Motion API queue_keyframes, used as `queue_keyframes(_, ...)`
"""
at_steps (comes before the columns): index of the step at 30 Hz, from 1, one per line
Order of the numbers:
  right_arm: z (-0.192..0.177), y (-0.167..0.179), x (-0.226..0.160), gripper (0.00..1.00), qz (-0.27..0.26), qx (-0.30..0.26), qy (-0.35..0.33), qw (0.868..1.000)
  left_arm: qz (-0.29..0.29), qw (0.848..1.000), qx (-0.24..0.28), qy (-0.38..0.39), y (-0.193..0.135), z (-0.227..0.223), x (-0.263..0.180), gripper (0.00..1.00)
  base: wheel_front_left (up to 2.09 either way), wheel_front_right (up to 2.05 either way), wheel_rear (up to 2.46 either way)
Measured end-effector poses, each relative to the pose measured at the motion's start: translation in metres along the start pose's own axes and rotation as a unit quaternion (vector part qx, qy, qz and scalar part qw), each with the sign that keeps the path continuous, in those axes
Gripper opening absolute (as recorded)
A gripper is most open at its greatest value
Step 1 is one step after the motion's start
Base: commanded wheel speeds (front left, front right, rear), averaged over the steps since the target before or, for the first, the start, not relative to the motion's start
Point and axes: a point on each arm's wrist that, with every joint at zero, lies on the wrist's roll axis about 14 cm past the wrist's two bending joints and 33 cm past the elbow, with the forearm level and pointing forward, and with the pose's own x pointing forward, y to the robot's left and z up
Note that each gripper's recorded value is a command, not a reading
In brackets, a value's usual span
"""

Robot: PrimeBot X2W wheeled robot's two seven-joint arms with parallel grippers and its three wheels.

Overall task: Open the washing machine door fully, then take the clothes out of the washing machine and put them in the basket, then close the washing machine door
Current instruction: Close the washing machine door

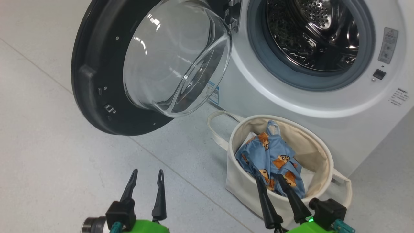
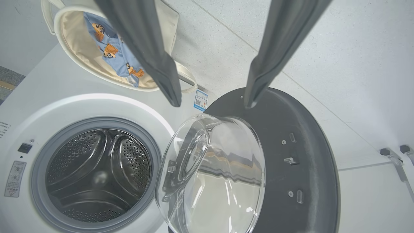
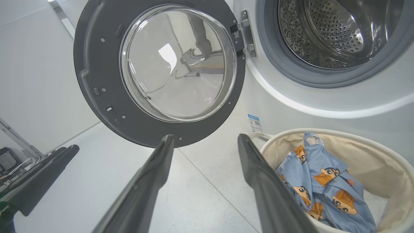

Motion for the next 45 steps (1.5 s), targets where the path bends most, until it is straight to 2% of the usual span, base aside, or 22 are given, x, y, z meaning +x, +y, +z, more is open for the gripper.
queue_keyframes(20, 0.002, -0.004, -0.001, 1.00, -0.006, -0.004, -0.002, 1.000, 0.007, 1.000, -0.004, 0.000, 0.006, -0.001, -0.002, 1.00, 0.00, 0.00, 0.00)
queue_keyframes(21, 0.002, -0.005, -0.001, 1.00, -0.007, -0.004, -0.002, 1.000, 0.004, 1.000, -0.018, -0.006, 0.006, 0.004, -0.001, 0.14, 0.00, 0.00, 0.00)
queue_keyframes(22, 0.002, -0.005, -0.001, 1.00, -0.007, -0.004, -0.002, 1.000, 0.004, 1.000, -0.018, -0.006, 0.006, 0.004, -0.001, 0.00, 0.00, 0.00, 0.00)
queue_keyframes(25, 0.001, -0.007, -0.001, 1.00, -0.010, -0.001, -0.001, 1.000, 0.010, 0.999, -0.042, -0.027, 0.011, 0.019, 0.003, 0.00, 0.00, 0.00, 0.00)
queue_keyframes(30, -0.004, -0.015, -0.001, 1.00, -0.018, 0.000, 0.004, 1.000, 0.032, 0.996, -0.043, -0.077, 0.030, 0.051, 0.012, 0.00, 0.00, 0.00, 0.00)
queue_keyframes(32, -0.005, -0.019, -0.002, 1.00, -0.023, 0.002, 0.004, 1.000, 0.047, 0.992, -0.060, -0.104, 0.042, 0.069, 0.015, 0.00, 0.00, 0.00, 0.00)
queue_keyframes(36, -0.007, -0.025, -0.004, 1.00, -0.032, 0.005, 0.007, 0.999, 0.080, 0.976, -0.108, -0.170, 0.078, 0.108, 0.015, 0.00, 0.00, 0.00, 0.00)
queue_keyframes(40, -0.012, -0.032, -0.006, 1.00, -0.040, 0.003, 0.013, 0.999, 0.112, 0.962, -0.124, -0.217, 0.117, 0.134, 0.015, 0.00, 0.00, 0.00, 0.00)
queue_keyframes(44, -0.014, -0.038, -0.005, 1.00, -0.045, -0.002, 0.016, 0.999, 0.127, 0.945, -0.170, -0.249, 0.156, 0.161, 0.033, 0.00, 0.00, 0.00, 0.00)
queue_keyframes(45, -0.014, -0.040, -0.004, 1.00, -0.045, -0.005, 0.016, 0.999, 0.115, 0.940, -0.189, -0.258, 0.160, 0.170, 0.040, 0.00, 0.00, 0.00, 0.00)
